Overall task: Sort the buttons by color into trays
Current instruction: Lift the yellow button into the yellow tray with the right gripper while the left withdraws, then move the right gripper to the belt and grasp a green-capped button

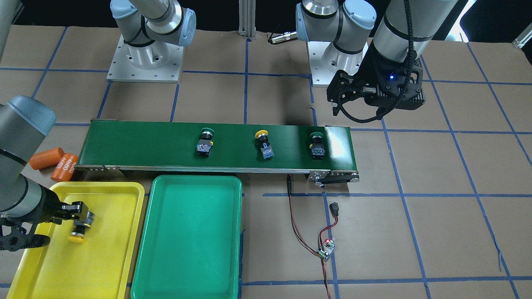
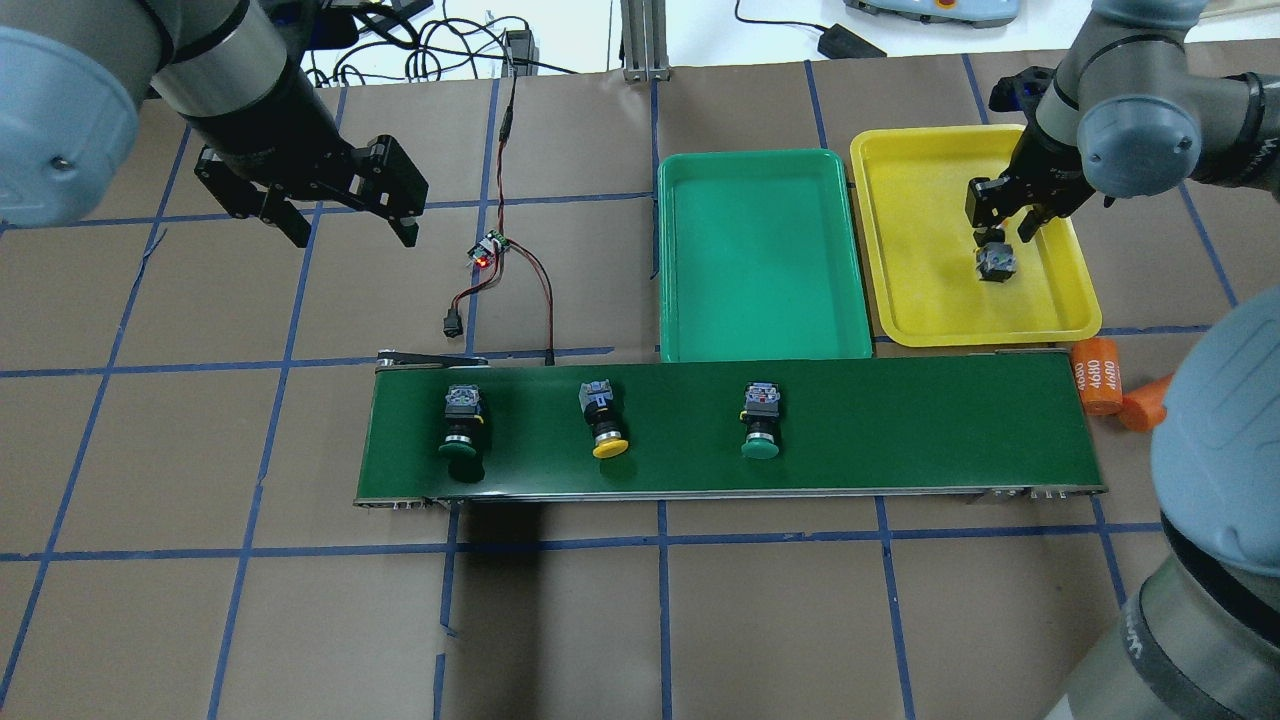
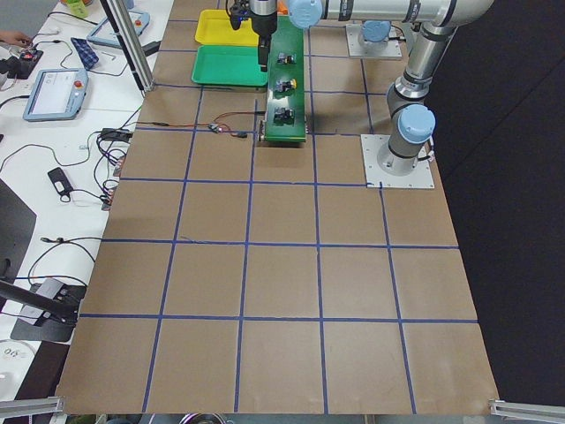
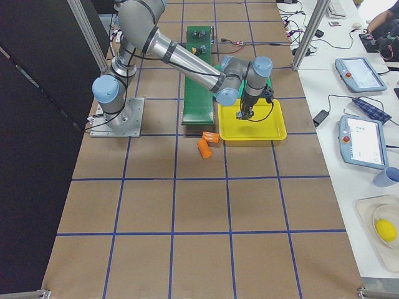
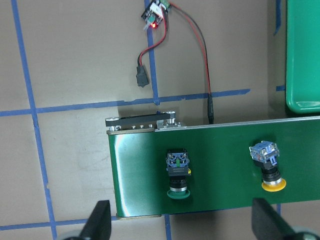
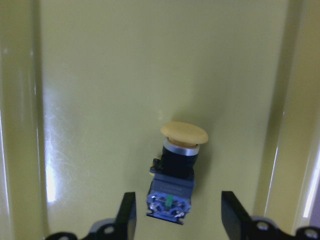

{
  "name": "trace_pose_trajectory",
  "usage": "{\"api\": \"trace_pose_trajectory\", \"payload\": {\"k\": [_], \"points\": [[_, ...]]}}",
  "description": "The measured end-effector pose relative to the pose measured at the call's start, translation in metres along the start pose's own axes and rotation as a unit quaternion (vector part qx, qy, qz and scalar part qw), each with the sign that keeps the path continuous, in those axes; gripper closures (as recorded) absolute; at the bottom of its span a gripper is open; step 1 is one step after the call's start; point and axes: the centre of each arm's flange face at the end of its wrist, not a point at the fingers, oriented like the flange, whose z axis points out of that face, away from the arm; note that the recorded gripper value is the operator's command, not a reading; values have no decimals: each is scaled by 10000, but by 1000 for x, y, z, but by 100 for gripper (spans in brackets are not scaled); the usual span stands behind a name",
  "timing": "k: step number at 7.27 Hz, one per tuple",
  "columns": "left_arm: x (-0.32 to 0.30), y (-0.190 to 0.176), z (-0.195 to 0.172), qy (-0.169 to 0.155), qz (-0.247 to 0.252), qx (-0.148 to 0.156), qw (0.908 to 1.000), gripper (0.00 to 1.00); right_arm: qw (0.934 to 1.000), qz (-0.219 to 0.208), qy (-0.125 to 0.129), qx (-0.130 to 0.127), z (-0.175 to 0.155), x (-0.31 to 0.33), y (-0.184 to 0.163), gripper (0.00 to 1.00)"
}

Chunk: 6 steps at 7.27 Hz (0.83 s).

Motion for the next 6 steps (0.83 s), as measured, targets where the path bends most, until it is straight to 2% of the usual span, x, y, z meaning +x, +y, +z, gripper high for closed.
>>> {"api": "trace_pose_trajectory", "payload": {"k": [3, 6], "points": [[-27, 11, 13, -208, -193, -453, 9986, 0, 9998, 38, -106, -179, -7, -8, 15, 0], [-39, 5, 21, -91, -334, -508, 9981, 0, 9989, 381, -157, -241, -35, -57, 98, 0]]}}
